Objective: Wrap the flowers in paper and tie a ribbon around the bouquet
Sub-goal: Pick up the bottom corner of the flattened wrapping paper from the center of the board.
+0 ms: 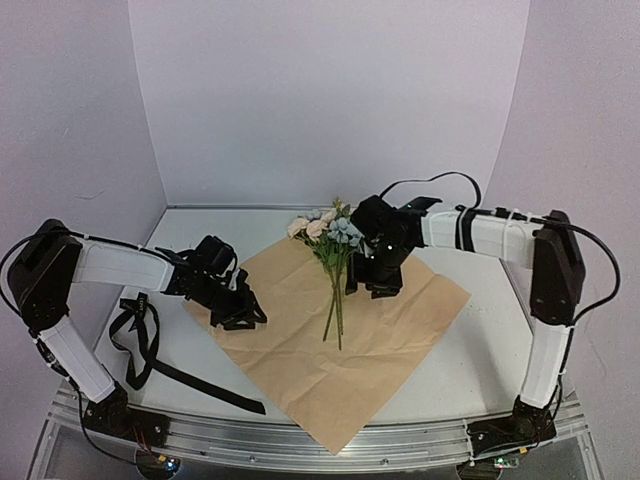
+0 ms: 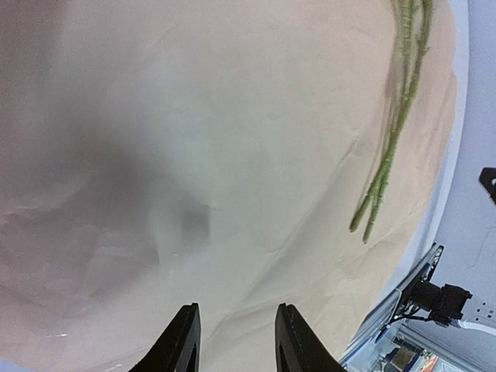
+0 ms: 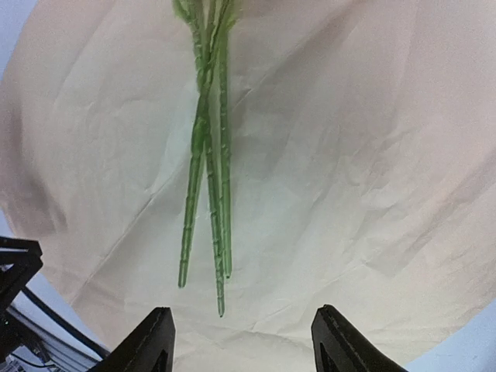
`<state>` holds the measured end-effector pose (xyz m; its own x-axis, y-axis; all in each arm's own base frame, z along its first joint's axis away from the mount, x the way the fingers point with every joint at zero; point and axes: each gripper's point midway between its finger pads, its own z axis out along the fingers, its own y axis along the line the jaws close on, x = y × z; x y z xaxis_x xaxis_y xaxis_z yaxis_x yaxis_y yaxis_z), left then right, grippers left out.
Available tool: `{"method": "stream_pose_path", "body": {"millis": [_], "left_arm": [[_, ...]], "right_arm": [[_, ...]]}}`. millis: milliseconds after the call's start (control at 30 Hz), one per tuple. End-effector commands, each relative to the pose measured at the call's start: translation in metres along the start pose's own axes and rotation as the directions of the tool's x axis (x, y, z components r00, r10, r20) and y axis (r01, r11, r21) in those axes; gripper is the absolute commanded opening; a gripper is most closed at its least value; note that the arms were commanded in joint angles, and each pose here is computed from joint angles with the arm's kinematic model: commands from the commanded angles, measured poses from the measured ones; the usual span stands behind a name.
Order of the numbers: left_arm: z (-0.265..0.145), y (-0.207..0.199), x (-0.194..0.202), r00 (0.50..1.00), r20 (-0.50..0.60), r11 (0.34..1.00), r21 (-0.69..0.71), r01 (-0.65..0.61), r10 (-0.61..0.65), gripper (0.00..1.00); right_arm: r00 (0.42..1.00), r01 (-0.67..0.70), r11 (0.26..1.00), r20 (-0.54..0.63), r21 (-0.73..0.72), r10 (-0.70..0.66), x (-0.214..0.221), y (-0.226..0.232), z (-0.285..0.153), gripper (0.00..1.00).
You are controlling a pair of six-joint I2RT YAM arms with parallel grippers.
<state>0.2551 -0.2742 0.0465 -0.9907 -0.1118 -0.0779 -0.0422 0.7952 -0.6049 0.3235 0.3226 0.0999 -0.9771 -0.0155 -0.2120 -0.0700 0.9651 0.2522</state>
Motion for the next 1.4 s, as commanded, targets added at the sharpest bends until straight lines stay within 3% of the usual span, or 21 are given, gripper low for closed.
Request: {"method": "stream_pose_path", "body": {"millis": [0,233,500,667,933,1200,1367], "left_arm": [[-0.016,-0.060,-0.003,0.987,0.049,0.983,0.098,-0.158,0.153,0.36],[0.026,-0.103,0.022,0.955,-0.021,0.939,0.188,-0.288,0.297,0.31],[0.080,-0.072,0.040,0.954,-0.116,0.951,0.175,-0.253,0.275,0.23],[0.090,-0.052,0.047,0.960,-0.139,0.964,0.138,-0.225,0.244,0.22],[0.090,-0.045,0.045,0.959,-0.135,0.967,0.093,-0.236,0.247,0.22],[0.091,-0.045,0.044,0.956,-0.143,0.966,0.082,-0.245,0.255,0.21],[0.089,-0.046,0.044,0.956,-0.139,0.965,0.085,-0.250,0.260,0.21]], "right_arm": [[0.998,-0.056,0.996,0.009,-0.072,0.057,0.040,-0.006,-0.017,0.63],[0.983,-0.177,0.973,0.025,-0.150,0.183,0.108,-0.034,-0.016,0.69],[0.954,-0.294,0.931,-0.001,-0.214,0.301,0.168,-0.051,0.007,0.79],[0.924,-0.378,0.896,-0.037,-0.235,0.380,0.191,-0.054,0.019,0.83],[0.850,-0.519,0.792,-0.094,-0.323,0.519,0.207,-0.046,0.033,0.81],[0.832,-0.548,0.771,-0.116,-0.325,0.542,0.230,-0.046,0.026,0.80],[0.816,-0.568,0.736,-0.138,-0.370,0.561,0.229,-0.031,0.033,0.66]]}}
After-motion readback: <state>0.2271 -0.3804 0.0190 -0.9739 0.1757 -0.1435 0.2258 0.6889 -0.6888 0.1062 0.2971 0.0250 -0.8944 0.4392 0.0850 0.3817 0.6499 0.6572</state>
